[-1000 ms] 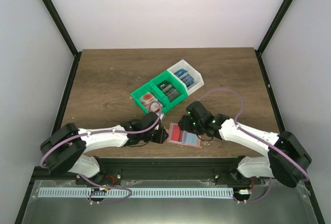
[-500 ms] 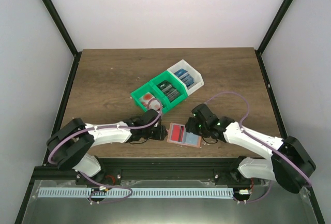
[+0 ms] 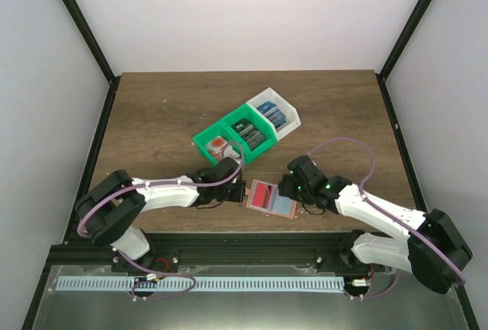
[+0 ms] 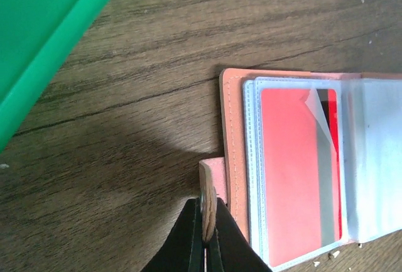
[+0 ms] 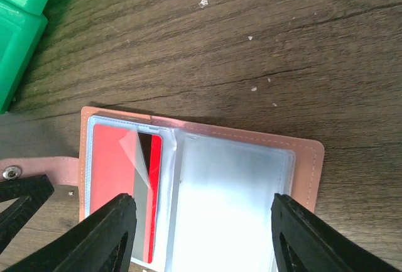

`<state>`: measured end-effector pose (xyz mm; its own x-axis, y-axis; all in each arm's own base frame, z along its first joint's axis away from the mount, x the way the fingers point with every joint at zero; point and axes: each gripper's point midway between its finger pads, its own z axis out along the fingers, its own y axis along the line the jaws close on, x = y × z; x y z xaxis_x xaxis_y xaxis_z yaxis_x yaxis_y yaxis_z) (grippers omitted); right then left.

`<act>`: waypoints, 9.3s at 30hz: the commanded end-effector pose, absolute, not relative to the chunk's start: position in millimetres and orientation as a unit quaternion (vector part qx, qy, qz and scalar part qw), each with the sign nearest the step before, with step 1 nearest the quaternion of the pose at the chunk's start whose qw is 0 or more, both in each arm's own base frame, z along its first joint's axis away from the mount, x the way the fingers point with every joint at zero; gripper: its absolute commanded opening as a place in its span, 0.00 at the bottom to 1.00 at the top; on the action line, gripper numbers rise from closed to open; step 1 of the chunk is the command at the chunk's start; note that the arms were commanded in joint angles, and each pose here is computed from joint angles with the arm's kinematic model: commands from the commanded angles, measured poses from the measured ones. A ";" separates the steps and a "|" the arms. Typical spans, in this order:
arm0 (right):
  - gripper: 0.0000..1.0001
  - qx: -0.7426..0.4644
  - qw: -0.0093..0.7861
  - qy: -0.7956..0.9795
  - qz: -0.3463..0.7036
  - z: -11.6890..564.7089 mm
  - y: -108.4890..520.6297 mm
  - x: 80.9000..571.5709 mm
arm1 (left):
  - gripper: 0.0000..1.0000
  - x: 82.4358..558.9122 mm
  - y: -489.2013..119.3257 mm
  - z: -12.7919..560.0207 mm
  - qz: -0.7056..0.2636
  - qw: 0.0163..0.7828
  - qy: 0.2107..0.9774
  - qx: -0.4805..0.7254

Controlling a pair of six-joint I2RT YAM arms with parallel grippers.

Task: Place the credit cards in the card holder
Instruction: Close the card holder at the center of the board.

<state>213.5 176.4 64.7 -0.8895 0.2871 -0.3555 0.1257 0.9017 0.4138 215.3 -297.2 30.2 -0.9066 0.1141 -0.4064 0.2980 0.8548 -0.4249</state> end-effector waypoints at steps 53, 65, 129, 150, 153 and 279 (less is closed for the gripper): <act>0.57 0.124 0.113 0.931 0.325 31.6 181.5 191.6 | 0.00 181.8 -433.1 115.6 -0.418 0.245 0.820 0.306; 0.56 0.191 0.190 0.932 0.240 40.6 139.9 208.8 | 0.00 188.4 -430.4 97.7 -0.410 0.238 0.829 0.296; 0.24 -0.004 0.115 0.965 0.237 32.6 199.0 201.5 | 0.43 202.9 -344.8 23.6 -0.337 0.067 0.937 0.068; 0.17 0.011 0.099 0.964 0.245 7.8 198.1 193.1 | 0.15 188.8 -375.0 26.4 -0.420 -0.009 0.906 0.044; 0.19 0.012 0.115 0.960 0.254 17.2 200.4 198.1 | 0.04 191.0 -373.9 29.2 -0.421 0.004 0.906 0.047; 0.01 -0.623 0.620 0.378 0.291 339.0 323.0 181.9 | 0.66 236.0 -274.1 306.5 -0.696 -0.024 0.701 -0.156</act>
